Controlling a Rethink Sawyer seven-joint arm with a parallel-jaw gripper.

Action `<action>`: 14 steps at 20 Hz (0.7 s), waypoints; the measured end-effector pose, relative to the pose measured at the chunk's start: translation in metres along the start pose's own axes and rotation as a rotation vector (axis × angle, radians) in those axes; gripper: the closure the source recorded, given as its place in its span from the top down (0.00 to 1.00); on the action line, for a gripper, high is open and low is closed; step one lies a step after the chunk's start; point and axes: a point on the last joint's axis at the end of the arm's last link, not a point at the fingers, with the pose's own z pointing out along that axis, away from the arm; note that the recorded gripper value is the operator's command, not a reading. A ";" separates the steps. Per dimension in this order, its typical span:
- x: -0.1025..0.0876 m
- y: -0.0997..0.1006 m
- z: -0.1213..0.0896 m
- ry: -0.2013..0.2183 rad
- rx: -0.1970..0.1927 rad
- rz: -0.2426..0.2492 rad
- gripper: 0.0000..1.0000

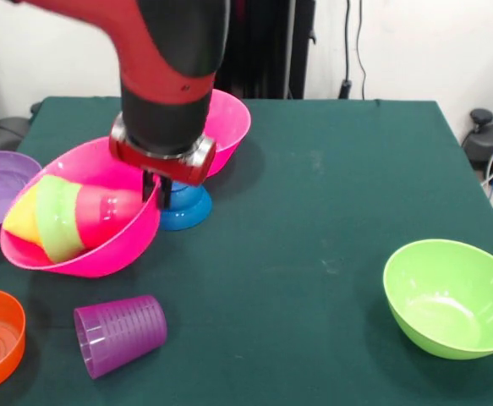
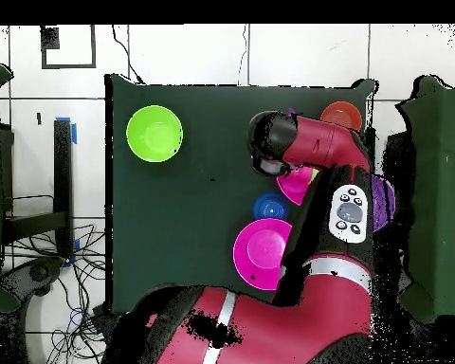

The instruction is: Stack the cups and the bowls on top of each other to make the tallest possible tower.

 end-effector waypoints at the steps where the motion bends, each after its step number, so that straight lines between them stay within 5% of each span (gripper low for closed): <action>1: 0.006 0.007 -0.013 0.020 0.018 -0.012 0.00; 14: 0.020 0.062 -0.051 0.054 0.068 -0.069 0.00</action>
